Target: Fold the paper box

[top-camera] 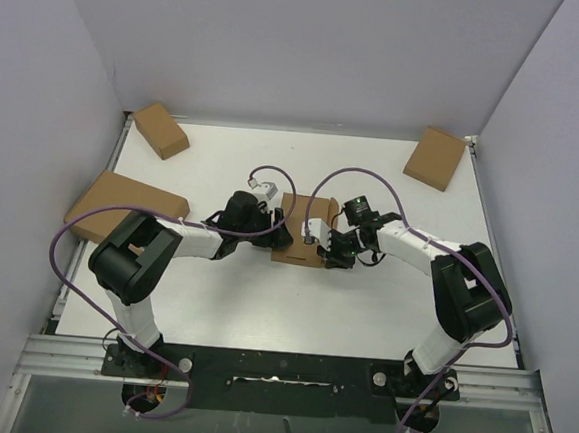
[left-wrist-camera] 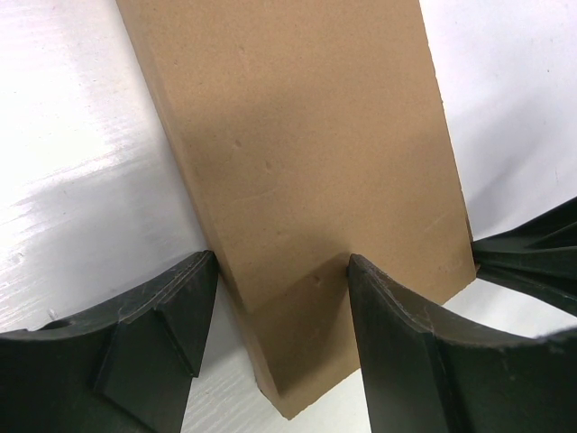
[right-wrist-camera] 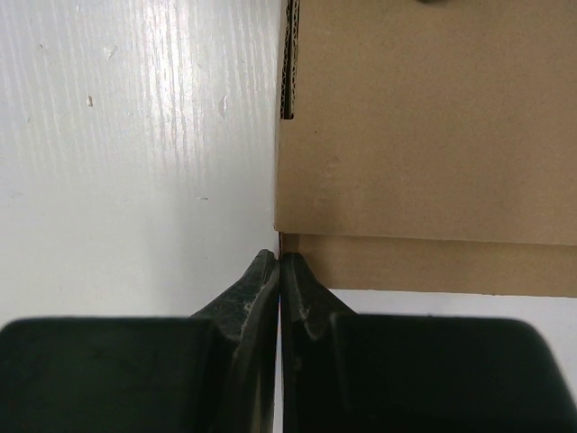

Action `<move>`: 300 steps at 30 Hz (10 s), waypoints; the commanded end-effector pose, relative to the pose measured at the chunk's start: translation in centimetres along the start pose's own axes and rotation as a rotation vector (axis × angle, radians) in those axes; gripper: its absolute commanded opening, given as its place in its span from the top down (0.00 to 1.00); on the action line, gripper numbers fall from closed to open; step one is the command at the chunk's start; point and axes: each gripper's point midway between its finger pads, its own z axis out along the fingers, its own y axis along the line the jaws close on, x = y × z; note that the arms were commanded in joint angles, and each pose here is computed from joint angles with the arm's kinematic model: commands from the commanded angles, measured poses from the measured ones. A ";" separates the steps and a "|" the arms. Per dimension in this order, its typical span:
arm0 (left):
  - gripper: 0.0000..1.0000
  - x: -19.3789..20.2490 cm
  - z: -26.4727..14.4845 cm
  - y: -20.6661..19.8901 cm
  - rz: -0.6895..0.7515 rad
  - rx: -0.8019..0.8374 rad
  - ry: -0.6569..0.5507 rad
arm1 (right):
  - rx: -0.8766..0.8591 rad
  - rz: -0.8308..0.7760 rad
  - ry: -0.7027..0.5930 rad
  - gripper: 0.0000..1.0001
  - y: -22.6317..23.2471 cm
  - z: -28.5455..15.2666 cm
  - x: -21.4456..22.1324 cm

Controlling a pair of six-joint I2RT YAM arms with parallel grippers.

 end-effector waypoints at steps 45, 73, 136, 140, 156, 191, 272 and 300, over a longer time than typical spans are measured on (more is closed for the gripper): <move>0.43 1.2 -0.5 -2.8 0.041 0.069 0.063 | 0.033 -0.047 0.008 0.95 -1.3 -1.4 -4.3; 0.43 0.7 -0.7 -1.8 0.017 0.060 0.068 | 0.015 0.585 -0.314 0.80 -5.6 -7.8 0.2; 0.44 0.3 -0.6 -2.4 0.017 0.098 0.059 | 0.044 -0.471 -0.231 0.93 0.8 -1.4 -0.1; 0.44 0.4 -0.6 -2.5 0.019 0.101 0.062 | 0.051 -0.444 -0.233 0.99 0.6 -1.5 -0.4; 0.44 0.6 -0.8 -2.3 0.013 0.093 0.064 | -0.028 -0.286 -0.184 1.00 0.5 -1.4 0.2; 0.44 0.4 -0.8 -2.3 0.014 0.099 0.066 | -0.032 -0.005 -0.149 1.00 -1.0 -1.2 -0.5; 0.44 -0.8 0.1 -1.6 0.071 0.134 0.112 | -0.054 0.105 -0.148 0.82 -0.6 -3.8 -2.9; 0.44 -0.5 1.0 -1.5 0.090 0.142 0.147 | -0.059 0.427 -0.048 1.00 -2.6 -1.2 1.6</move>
